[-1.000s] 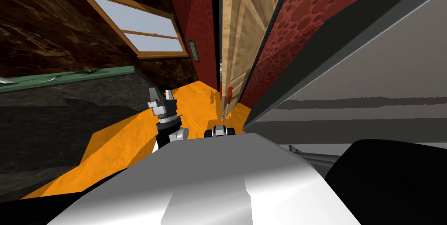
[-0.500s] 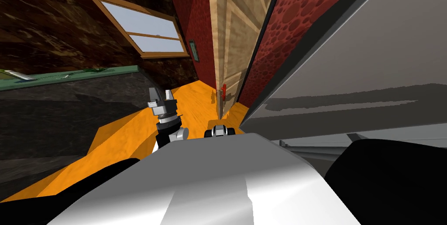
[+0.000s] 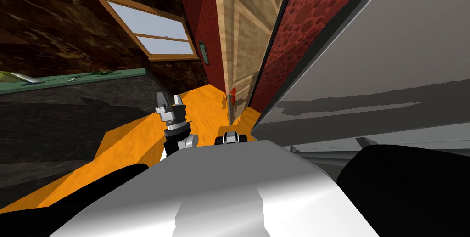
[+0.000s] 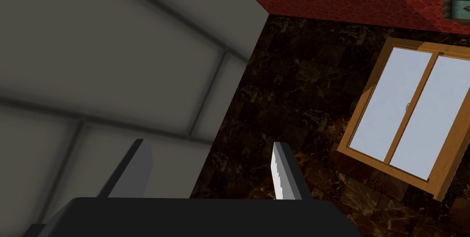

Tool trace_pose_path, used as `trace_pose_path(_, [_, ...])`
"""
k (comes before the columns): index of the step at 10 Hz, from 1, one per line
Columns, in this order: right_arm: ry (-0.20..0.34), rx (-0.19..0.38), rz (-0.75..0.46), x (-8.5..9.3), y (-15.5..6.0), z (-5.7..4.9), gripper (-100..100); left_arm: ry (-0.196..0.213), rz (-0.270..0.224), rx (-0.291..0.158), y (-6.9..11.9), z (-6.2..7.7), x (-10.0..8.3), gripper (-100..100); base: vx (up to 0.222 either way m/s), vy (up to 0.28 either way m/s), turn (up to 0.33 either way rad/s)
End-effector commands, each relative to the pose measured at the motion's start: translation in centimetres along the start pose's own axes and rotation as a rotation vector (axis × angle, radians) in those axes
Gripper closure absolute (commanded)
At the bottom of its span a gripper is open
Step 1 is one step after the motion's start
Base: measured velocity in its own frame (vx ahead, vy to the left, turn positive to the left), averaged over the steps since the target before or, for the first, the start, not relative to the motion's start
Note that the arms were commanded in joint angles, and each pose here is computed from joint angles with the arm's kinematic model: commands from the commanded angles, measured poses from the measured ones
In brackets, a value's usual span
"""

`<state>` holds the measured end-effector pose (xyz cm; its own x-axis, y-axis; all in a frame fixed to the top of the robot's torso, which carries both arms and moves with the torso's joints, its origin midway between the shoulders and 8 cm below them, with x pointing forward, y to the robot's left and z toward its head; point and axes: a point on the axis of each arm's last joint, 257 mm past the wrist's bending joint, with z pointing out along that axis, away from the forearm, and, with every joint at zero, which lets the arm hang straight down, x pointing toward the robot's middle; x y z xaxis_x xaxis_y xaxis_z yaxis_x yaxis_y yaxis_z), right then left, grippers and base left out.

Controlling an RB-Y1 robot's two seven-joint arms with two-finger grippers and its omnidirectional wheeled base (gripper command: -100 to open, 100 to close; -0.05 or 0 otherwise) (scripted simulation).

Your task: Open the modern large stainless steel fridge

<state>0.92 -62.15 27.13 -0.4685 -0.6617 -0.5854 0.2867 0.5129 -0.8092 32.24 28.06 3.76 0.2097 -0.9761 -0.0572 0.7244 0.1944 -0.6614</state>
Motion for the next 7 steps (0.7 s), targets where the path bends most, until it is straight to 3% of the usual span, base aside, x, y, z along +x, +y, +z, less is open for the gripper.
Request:
trace_pose_path(1, [0.05,0.038,0.003,1.4,-1.2,-1.2,100,0.0,0.0,0.0,0.0,0.0,0.0,0,0.057,0.116,-0.091])
trace_pose_path(2, [0.05,0.038,0.003,1.4,-1.2,-1.2,100,0.0,0.0,0.0,0.0,0.0,0.0,0,0.124,0.16,-0.095])
trace_pose_path(7, [0.174,0.126,0.012,4.9,-3.6,-4.4,100,0.0,0.0,0.0,0.0,0.0,0.0,0,0.124,0.202,-0.082])
